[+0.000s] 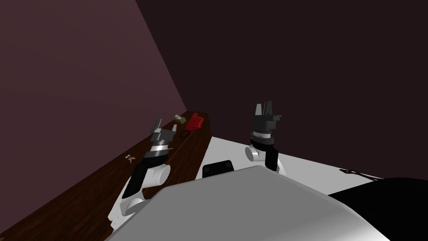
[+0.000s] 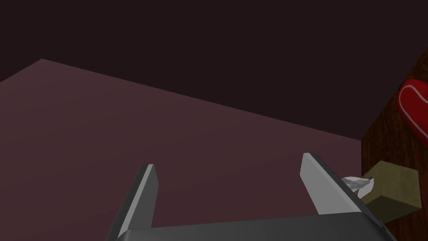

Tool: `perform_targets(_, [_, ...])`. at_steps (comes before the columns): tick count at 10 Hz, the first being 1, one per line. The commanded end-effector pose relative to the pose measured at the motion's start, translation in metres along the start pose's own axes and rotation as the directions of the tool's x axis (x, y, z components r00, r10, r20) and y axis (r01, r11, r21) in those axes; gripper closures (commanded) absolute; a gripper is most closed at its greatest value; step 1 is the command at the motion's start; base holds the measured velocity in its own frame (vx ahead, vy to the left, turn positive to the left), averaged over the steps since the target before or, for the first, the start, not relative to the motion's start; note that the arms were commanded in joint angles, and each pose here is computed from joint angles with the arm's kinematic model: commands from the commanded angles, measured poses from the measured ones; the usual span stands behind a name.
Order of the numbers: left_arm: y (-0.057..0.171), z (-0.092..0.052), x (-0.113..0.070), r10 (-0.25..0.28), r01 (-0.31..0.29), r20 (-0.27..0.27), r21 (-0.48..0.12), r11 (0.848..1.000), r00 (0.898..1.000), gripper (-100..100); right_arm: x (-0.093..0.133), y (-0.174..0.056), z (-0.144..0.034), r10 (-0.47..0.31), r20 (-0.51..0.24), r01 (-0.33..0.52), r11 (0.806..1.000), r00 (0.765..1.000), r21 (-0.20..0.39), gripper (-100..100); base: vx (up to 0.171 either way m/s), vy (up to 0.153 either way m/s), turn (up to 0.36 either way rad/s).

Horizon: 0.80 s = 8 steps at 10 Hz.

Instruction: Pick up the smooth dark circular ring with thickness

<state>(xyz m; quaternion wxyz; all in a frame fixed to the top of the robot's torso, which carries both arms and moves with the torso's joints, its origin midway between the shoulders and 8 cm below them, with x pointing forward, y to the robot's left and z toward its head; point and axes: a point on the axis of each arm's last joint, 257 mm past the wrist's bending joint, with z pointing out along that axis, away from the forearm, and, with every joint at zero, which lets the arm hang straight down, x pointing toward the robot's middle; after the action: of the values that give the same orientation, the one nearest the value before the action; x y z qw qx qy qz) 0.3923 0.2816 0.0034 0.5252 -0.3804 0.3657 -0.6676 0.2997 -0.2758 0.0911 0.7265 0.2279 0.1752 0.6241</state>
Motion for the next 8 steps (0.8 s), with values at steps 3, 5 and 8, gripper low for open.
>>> perform_targets(3, [0.017,0.004,-0.008,-0.063,0.064,0.009,-0.087,0.994,0.998,-100,0.0,0.0,0.0,0.0,0.0,0.0,1.0,1.0,0.0,0,0.029,-0.032,-0.03])
perform_targets(5, [0.027,0.006,-0.014,-0.102,0.103,0.017,-0.139,0.985,0.995,-100,0.0,0.0,0.0,0.0,0.0,0.0,1.0,1.0,0.0,0,0.04,-0.037,-0.026])
perform_targets(8, [0.042,0.009,-0.024,-0.174,0.178,0.037,-0.229,0.957,0.984,-100,0.0,0.0,0.0,0.0,0.0,0.0,1.0,1.0,0.0,0,0.035,-0.033,-0.028])
